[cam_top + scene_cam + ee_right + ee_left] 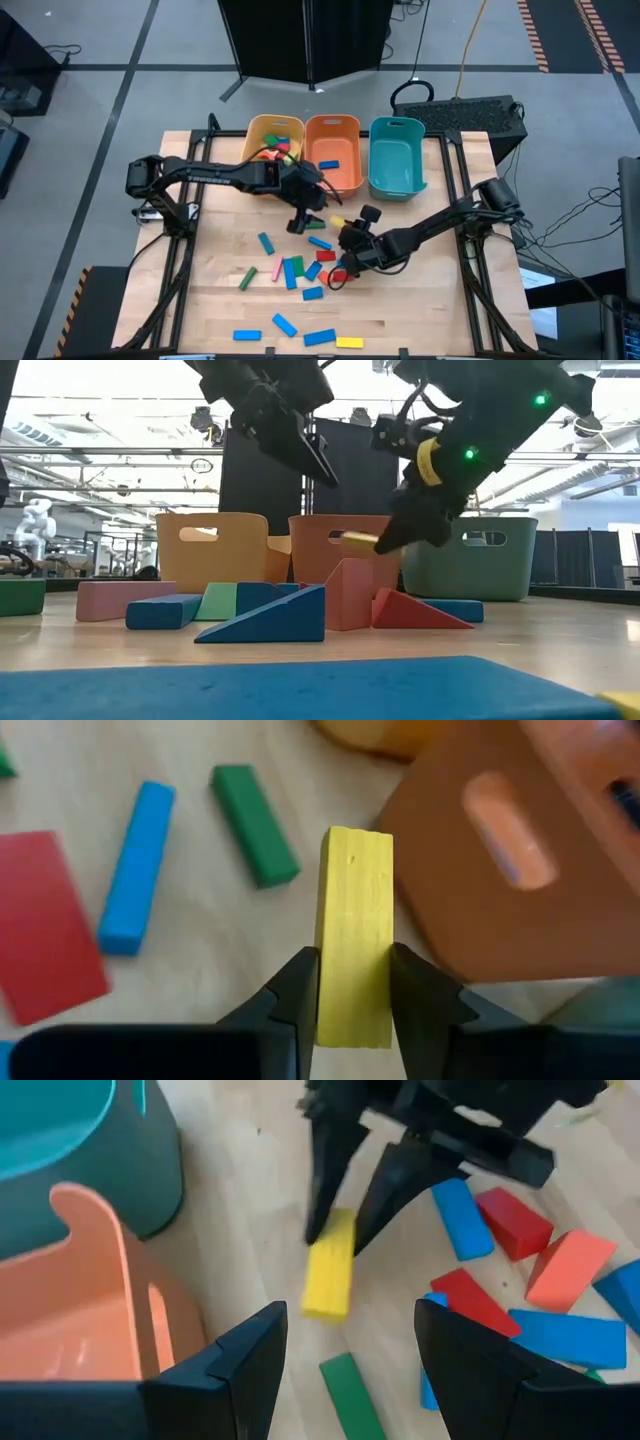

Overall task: Sort blocks by size
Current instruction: Put the yellow rectangle block into the orange bin

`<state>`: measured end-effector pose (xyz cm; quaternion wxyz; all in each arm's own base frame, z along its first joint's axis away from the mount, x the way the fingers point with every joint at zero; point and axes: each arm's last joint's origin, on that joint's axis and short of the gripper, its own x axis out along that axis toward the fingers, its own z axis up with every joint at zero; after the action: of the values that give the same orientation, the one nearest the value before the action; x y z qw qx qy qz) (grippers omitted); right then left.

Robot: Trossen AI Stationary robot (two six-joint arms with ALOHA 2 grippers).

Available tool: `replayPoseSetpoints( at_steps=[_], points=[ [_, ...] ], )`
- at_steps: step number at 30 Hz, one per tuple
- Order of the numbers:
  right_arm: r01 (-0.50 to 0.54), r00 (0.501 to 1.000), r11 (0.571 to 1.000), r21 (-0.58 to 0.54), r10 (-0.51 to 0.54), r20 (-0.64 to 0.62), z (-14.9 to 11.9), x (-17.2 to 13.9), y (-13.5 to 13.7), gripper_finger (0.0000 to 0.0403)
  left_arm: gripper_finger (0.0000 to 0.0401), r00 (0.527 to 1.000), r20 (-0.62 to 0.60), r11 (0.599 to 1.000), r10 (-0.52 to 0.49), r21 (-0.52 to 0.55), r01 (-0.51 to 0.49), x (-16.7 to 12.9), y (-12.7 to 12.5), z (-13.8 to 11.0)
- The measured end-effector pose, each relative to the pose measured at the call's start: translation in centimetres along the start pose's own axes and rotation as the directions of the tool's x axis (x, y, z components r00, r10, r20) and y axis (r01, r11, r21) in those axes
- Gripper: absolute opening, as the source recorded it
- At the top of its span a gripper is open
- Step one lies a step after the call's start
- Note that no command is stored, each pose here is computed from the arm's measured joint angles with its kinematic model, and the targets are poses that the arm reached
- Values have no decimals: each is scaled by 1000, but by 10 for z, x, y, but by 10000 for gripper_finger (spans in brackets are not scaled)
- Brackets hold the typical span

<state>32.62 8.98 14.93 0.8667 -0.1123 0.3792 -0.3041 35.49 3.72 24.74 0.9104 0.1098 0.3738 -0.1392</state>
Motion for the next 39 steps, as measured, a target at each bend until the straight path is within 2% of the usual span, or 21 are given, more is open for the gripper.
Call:
replayPoseSetpoints(
  at_steps=[3,6,11,16,26,33,39],
  points=[
    [48,998,999,4,-48,44,6,-4,-5,88,221,1000,3,1000,-6,18,6,1,-3,2],
    [69,995,998,5,-69,73,11,-9,-9,88,221,1000,2,996,-15,88,15,2,-7,3],
    [43,992,999,4,-43,116,19,-17,-12,89,221,1000,17,982,0,189,-3,3,-12,7],
    [29,987,999,-22,-25,159,24,-21,-8,90,228,999,47,980,15,198,-24,3,-11,10],
    [30,980,999,-14,-27,196,29,-26,-9,90,265,999,47,980,18,198,-27,3,-11,10],
    [49,974,999,3,-48,223,32,-36,-12,90,267,996,28,976,89,196,-93,3,-8,10],
    [44,973,999,9,-45,228,33,-38,-13,90,257,994,33,974,107,197,-111,3,-8,11]
  ],
)
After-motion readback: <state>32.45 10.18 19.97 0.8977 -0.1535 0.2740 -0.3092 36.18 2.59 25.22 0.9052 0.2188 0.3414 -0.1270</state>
